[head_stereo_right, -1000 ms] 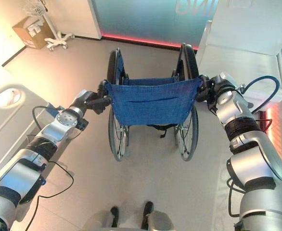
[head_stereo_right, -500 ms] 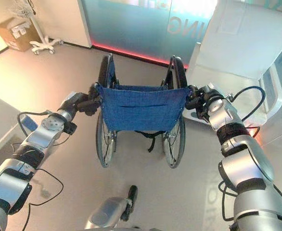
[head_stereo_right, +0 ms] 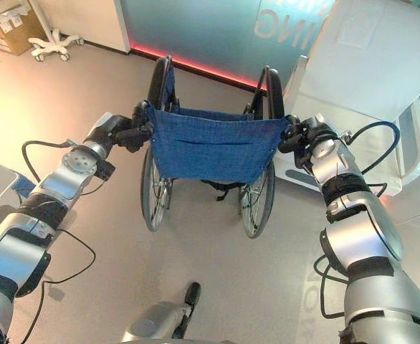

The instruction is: Push the wheelchair next to the bed

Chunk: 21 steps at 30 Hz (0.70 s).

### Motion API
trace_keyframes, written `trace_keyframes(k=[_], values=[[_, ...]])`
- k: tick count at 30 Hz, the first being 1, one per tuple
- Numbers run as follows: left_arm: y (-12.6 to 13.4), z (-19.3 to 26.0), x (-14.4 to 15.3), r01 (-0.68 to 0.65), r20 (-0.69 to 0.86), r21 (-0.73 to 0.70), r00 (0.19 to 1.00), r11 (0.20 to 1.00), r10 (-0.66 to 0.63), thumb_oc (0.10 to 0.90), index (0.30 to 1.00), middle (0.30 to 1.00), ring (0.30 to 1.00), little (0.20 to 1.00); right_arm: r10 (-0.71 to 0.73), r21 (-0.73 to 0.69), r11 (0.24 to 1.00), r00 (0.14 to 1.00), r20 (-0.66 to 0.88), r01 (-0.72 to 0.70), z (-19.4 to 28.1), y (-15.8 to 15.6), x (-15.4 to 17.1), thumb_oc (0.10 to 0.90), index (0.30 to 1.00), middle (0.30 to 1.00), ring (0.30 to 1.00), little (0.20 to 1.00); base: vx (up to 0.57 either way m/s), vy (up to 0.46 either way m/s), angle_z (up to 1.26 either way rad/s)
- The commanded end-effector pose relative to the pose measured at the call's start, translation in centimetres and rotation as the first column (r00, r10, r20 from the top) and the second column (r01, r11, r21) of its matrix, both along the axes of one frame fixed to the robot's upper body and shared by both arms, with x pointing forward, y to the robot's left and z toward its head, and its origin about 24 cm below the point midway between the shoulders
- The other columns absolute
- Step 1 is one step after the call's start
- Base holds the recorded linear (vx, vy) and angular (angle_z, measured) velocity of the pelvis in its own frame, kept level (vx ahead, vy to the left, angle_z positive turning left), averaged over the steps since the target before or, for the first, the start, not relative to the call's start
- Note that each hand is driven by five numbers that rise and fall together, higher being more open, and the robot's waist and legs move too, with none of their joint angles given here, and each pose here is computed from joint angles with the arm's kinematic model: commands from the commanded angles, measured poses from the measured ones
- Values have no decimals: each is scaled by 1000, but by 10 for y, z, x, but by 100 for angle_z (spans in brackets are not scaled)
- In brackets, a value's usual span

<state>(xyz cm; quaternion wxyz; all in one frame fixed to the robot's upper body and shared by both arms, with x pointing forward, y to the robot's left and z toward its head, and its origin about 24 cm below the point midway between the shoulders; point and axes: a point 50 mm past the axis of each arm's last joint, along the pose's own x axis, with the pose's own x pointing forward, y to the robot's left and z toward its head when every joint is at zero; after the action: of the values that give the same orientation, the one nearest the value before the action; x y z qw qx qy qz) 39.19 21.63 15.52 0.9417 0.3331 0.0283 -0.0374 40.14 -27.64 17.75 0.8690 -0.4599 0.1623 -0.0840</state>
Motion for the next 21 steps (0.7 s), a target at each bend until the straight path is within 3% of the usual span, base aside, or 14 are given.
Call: trace_keyframes(k=[1, 8, 13, 21], values=[[13, -43, -22, 57, -90, 162, 995, 985, -43, 400, 300, 300, 300, 300, 360, -388, 850, 931, -62, -355, 4, 50, 7, 400, 300, 300, 300, 300, 93, 57, -10], [9, -62, -37, 163, -144, 224, 981, 961, -133, 400, 300, 300, 300, 300, 384, -454, 802, 917, -106, -388, -1, 45, 1, 400, 300, 300, 300, 300, 266, -30, 3], [14, -39, -31, 184, -113, 241, 981, 953, -160, 400, 300, 300, 300, 300, 389, -479, 793, 918, -77, -376, 18, 57, 1, 400, 300, 300, 300, 300, 284, -348, 26], [11, -31, -31, 239, -138, 272, 968, 932, -208, 400, 300, 300, 300, 300, 352, -469, 805, 929, -115, -363, 31, 53, -4, 400, 300, 300, 300, 300, 297, -467, 88]])
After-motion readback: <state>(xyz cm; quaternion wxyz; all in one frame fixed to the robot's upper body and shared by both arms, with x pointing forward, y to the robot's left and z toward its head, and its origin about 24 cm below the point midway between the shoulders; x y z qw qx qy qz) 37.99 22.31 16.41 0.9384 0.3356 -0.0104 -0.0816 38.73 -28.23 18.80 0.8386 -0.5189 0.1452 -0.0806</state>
